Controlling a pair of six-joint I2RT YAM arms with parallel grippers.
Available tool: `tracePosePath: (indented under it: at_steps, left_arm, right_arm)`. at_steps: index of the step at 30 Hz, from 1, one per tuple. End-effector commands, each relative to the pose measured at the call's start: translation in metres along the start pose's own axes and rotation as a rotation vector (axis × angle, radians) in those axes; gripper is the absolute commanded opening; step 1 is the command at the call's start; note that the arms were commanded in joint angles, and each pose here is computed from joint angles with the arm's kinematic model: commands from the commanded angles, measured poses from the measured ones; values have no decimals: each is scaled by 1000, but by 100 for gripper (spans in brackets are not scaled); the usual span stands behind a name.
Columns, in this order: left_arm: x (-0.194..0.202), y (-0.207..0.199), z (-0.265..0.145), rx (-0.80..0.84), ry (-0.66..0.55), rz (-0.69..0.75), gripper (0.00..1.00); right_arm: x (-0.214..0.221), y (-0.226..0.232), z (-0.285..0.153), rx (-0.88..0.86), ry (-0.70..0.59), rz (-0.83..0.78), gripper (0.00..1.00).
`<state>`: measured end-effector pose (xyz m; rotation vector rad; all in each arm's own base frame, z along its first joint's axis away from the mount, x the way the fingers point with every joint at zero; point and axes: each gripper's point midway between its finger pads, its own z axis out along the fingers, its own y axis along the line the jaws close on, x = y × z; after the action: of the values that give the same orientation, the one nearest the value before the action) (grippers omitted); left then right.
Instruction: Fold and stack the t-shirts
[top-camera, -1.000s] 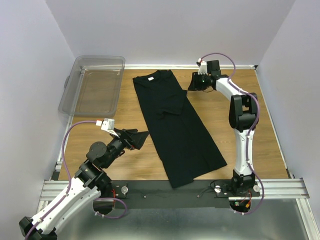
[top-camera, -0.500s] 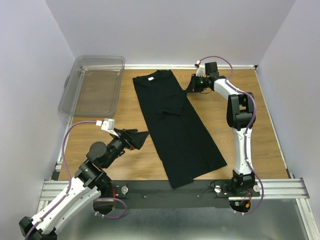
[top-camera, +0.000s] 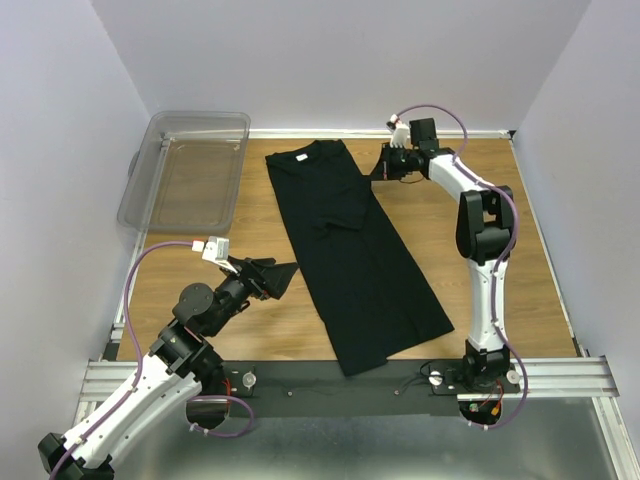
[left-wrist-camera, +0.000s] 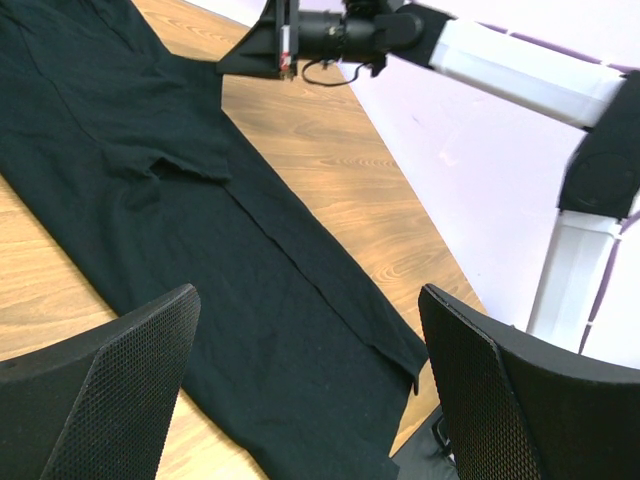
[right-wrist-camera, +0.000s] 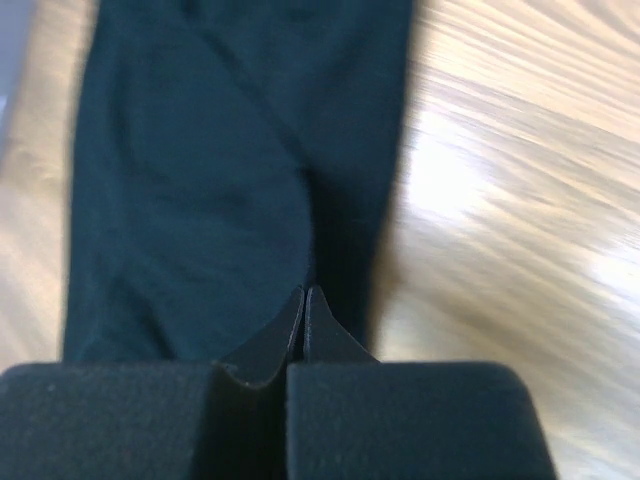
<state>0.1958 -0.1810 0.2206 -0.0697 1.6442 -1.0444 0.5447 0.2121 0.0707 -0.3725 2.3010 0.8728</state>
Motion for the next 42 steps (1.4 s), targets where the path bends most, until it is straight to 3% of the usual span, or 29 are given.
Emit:
tracePosePath:
  at_steps: [1, 10, 14, 15, 17, 21, 25, 29, 30, 32, 34, 35, 37, 40, 42]
  left_arm:
    - [5, 4, 1, -1, 10, -1, 98]
    - [4, 2, -1, 7, 3, -13, 98]
    - [5, 3, 0, 3, 6, -9, 98]
    - [5, 3, 0, 1, 10, -8, 98]
    - [5, 3, 0, 2, 11, -5, 98]
    - [4, 2, 0, 3, 8, -5, 98]
    - [8, 3, 0, 5, 18, -21, 98]
    - [26, 3, 2, 40, 64, -83, 95]
    - [31, 1, 3, 66, 70, -92, 90]
    - [51, -1, 7, 92, 156, -105, 86]
    - [70, -7, 13, 116, 255, -80, 82]
    - [78, -10, 14, 130, 295, -40, 81]
    - [102, -21, 18, 124, 397, 6, 79]
    - [129, -14, 22, 5, 522, 76, 79]
    - [136, 7, 23, -184, 549, 52, 77]
  right_arm:
    - [-6, 58, -6, -89, -4, -119, 1]
    - [48, 126, 49, -123, 112, -229, 2]
    - [65, 143, 63, -103, 149, -289, 19]
    - [68, 149, 64, -107, 162, -301, 29]
    - [69, 150, 63, -113, 168, -308, 33]
    - [45, 163, 36, -112, 114, -377, 38]
    - [38, 183, -11, -260, 89, -490, 62]
    - [30, 161, -55, -264, 41, -629, 68]
    - [45, 141, -64, -245, 85, -611, 68]
    - [59, 135, -85, -292, 109, -737, 68]
    - [119, 123, -109, -373, 267, -774, 70]
    - [137, 114, -116, -412, 305, -961, 72]
    - [184, 93, -137, -416, 415, -1079, 73]
    - [207, 75, -153, -386, 458, -1135, 73]
    - [197, 50, -143, -229, 465, -998, 68]
